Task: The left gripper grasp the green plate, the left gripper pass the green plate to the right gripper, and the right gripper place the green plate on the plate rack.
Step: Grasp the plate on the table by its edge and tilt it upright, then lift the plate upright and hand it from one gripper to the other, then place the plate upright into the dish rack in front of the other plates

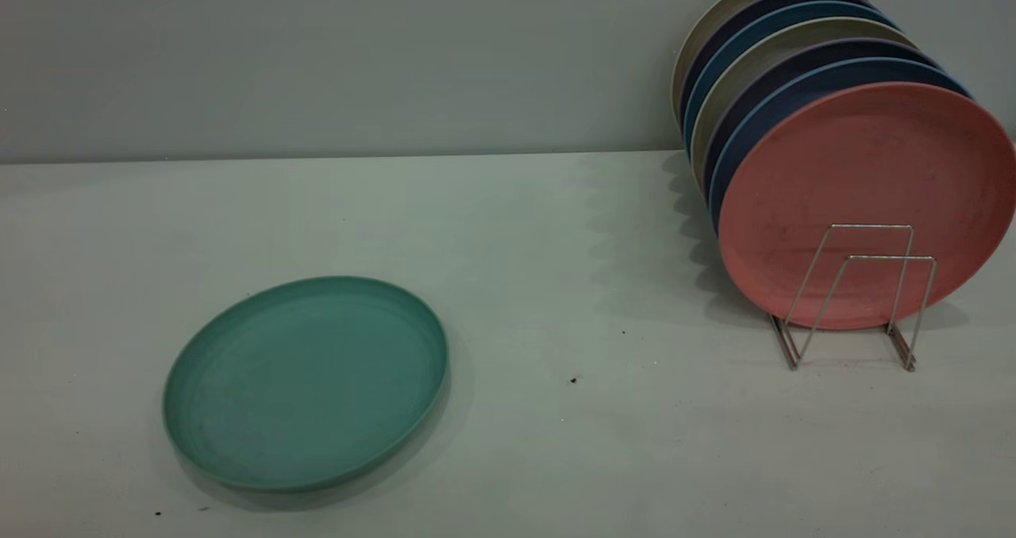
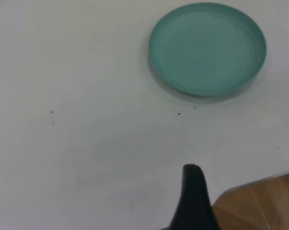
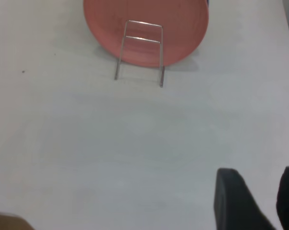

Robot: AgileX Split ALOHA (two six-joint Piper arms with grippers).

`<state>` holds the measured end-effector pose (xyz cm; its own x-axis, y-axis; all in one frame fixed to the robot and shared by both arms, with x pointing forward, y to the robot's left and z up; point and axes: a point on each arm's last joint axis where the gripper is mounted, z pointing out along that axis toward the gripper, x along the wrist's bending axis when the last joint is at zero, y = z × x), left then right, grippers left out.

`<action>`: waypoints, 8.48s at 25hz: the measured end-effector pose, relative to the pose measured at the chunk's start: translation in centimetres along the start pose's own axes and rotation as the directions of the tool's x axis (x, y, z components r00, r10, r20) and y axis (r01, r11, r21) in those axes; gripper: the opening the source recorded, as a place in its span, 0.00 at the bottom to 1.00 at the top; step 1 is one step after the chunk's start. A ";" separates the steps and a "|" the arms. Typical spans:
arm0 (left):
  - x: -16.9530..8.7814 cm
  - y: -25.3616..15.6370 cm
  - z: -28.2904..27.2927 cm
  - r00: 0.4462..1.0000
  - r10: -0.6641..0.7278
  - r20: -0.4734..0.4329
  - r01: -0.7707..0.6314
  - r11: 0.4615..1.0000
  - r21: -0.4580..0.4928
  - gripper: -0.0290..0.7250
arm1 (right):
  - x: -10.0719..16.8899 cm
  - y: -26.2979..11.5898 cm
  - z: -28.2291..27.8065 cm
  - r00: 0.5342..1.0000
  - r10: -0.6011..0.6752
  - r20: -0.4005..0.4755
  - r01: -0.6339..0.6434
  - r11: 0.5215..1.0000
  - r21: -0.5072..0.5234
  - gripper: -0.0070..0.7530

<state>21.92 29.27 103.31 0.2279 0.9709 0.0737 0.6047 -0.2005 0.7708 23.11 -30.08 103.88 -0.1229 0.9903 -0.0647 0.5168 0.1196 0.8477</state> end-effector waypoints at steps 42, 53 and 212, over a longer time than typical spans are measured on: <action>-0.3 0.4 0.0 0.999 -0.026 0.039 0.028 0.999 -0.043 0.82 | 0.0 0.0 0.0 1.000 0.002 -0.001 -0.002 1.000 -0.001 0.32; 2.1 7.6 0.6 0.988 -0.141 -0.069 0.135 0.987 -0.091 0.82 | -0.1 5.5 0.9 1.000 0.017 -0.026 -0.017 0.999 0.033 0.51; 6.6 16.7 37.1 0.606 -0.501 0.617 0.061 0.803 0.592 0.80 | 3.4 20.7 28.5 0.368 -0.830 -0.418 0.874 0.463 -0.150 0.12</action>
<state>61.79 27.49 93.18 0.3061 0.6084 -0.7323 0.9518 -0.1791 0.2490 57.54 -22.17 106.25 -0.8285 0.2360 -0.5079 0.0051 0.9100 0.4146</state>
